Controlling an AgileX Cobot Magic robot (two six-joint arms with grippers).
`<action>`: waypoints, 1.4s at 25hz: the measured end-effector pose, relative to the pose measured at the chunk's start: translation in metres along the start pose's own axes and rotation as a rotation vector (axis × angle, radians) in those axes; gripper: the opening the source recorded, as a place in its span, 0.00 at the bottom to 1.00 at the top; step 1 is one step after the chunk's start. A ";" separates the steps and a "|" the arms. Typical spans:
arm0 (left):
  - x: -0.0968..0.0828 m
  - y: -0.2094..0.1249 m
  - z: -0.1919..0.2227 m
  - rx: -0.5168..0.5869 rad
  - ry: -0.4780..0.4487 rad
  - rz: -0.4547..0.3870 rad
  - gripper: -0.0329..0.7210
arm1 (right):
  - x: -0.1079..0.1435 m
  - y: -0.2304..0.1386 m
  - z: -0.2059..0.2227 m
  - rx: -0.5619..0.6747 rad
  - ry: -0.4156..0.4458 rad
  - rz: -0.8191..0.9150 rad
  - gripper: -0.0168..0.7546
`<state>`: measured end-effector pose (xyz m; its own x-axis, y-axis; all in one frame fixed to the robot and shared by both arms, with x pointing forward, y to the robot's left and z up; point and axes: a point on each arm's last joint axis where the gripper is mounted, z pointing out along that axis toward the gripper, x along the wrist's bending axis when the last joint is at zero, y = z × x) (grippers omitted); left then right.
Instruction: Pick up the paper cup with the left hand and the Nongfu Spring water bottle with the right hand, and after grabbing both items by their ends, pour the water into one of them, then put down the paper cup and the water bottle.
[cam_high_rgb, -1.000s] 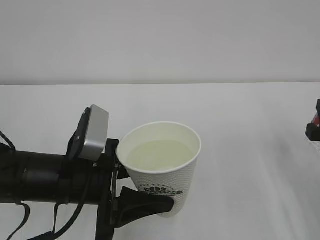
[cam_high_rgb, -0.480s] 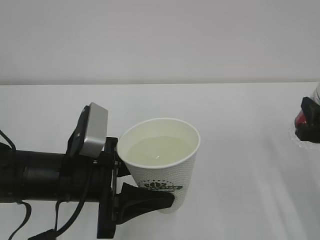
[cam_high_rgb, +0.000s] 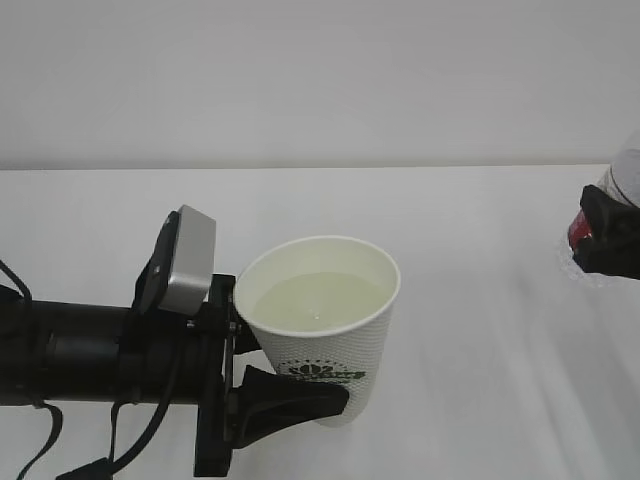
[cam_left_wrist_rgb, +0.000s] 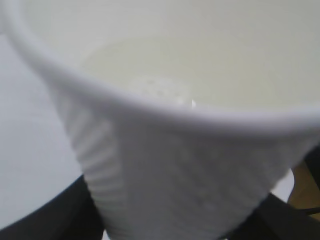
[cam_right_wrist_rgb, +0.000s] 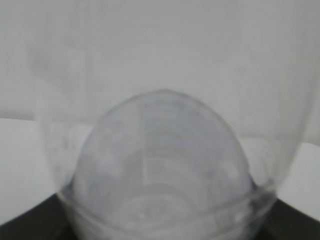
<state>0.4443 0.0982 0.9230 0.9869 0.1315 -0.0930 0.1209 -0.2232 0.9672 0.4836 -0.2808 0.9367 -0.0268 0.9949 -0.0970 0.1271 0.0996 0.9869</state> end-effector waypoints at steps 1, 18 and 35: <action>0.000 0.000 0.000 0.000 0.000 0.000 0.65 | 0.000 -0.001 0.003 0.005 0.000 0.000 0.61; 0.000 0.000 0.000 0.000 0.004 -0.002 0.65 | 0.005 -0.013 0.045 0.044 0.003 0.001 0.61; 0.000 0.000 0.000 0.002 0.005 -0.002 0.65 | 0.012 -0.023 0.082 0.081 0.030 -0.024 0.61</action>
<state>0.4447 0.0983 0.9228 0.9862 0.1368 -0.0936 0.1230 -0.2246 0.9667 0.5611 -0.2704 0.9022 -0.0608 0.9914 -0.1156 0.2055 0.1257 0.9706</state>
